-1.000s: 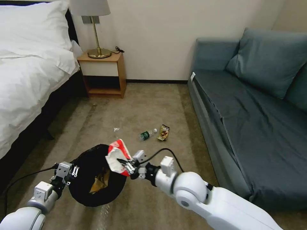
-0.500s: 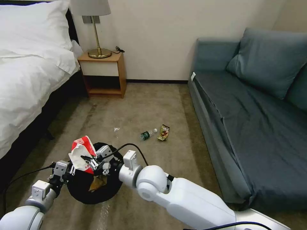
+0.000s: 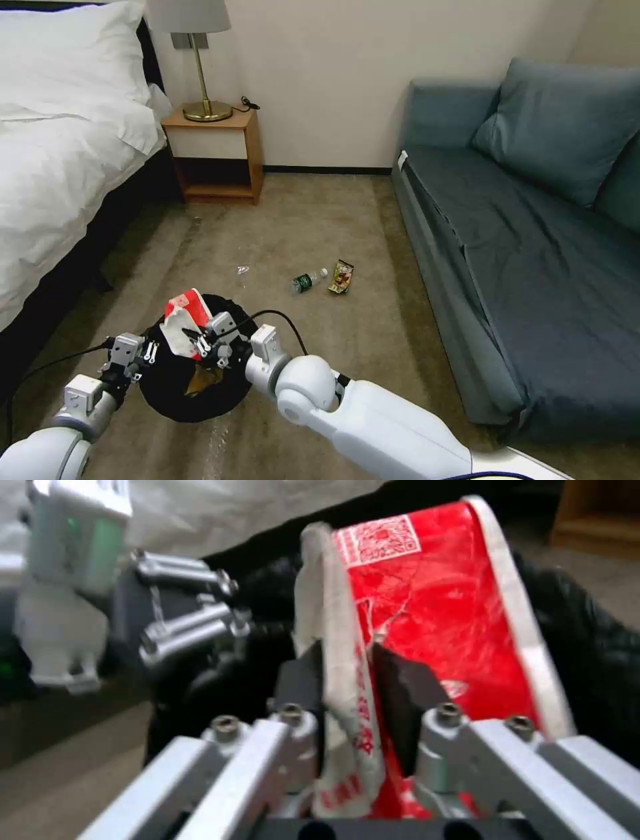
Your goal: Pick up the trash bin, then pick up the garbage on the floor and place it into the trash bin.
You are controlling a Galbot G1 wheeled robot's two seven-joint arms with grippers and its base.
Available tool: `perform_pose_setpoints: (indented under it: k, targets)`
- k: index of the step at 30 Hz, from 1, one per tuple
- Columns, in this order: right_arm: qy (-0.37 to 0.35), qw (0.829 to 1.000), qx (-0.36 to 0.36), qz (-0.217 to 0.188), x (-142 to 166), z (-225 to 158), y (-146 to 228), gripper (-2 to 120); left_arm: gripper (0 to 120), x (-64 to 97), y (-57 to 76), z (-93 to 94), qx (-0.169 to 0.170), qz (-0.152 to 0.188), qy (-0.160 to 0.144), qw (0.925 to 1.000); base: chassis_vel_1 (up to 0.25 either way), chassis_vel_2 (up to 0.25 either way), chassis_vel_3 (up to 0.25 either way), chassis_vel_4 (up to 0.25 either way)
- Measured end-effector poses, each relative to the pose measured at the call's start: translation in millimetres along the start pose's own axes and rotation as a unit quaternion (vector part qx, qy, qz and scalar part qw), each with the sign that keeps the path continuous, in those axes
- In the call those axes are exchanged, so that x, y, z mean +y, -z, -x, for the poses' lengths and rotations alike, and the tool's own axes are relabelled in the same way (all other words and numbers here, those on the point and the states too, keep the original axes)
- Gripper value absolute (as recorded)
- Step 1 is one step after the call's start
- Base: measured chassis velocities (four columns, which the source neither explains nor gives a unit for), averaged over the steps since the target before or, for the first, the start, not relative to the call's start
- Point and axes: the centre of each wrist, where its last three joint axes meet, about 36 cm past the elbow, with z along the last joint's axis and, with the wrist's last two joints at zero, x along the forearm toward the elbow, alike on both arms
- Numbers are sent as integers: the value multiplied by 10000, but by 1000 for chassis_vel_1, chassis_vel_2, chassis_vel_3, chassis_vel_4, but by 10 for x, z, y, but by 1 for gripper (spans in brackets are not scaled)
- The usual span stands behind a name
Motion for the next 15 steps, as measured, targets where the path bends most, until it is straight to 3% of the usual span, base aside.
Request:
perform_pose_setpoints:
  k: [8,10,14,15]
  targets:
    - [-54,10000,-19,2,-2,-10,-12,48,4,6,-28,-28,61,2,3,10000,0,0,0,0]
    - [-61,10000,-18,-2,-5,-43,-20,59,4,11,-36,-25,70,6,8,10000,0,0,0,0]
    - [-73,10000,-18,-3,-8,-81,-29,70,4,22,-34,-22,59,11,19,10000,0,0,0,0]
    - [-96,9999,-31,-8,-14,-114,-21,77,4,31,-35,-22,62,18,23,10000,0,0,0,0]
